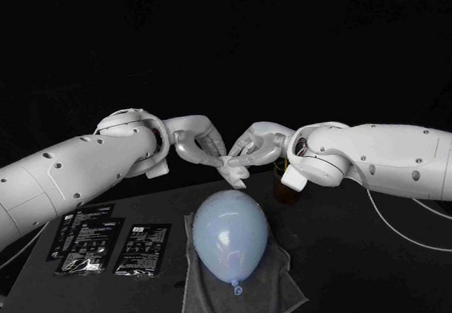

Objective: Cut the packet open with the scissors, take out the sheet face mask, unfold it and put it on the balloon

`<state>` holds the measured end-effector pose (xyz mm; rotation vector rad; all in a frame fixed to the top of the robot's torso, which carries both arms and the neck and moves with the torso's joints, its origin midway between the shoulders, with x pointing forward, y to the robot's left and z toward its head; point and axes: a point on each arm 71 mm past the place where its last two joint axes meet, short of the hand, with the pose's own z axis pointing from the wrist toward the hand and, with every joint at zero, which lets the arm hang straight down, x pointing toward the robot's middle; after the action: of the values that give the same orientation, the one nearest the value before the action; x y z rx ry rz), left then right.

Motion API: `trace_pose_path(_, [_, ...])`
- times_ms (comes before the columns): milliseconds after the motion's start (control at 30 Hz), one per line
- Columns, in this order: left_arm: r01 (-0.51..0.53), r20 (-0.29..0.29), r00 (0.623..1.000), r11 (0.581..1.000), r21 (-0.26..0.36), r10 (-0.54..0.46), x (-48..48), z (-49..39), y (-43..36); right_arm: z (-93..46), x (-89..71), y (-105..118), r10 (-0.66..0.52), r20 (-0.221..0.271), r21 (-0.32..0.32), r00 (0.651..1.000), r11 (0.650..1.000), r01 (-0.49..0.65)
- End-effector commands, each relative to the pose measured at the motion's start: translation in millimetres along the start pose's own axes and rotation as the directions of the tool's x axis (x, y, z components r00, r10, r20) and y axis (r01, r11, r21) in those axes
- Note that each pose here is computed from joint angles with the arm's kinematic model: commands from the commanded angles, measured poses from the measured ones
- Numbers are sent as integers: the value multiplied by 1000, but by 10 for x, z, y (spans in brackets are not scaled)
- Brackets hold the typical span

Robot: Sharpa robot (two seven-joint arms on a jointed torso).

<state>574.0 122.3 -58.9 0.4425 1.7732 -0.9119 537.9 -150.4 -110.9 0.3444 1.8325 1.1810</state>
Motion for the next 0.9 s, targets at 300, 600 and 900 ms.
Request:
trace_pose_path(300, [67,110,992,997,-29,-63,-96,-41,58,-114,-26,-14,263,17,-7,965,965,-262])
trace_pose_path(600, [300,387,882,954,-23,-268,-293,-265,277,-268,-175,-114,368,72,-15,927,930,-368])
trace_pose_path(900, [487,496,756,873,9,-427,-291,-551,398,-387,-271,-152,394,113,-47,912,919,-391])
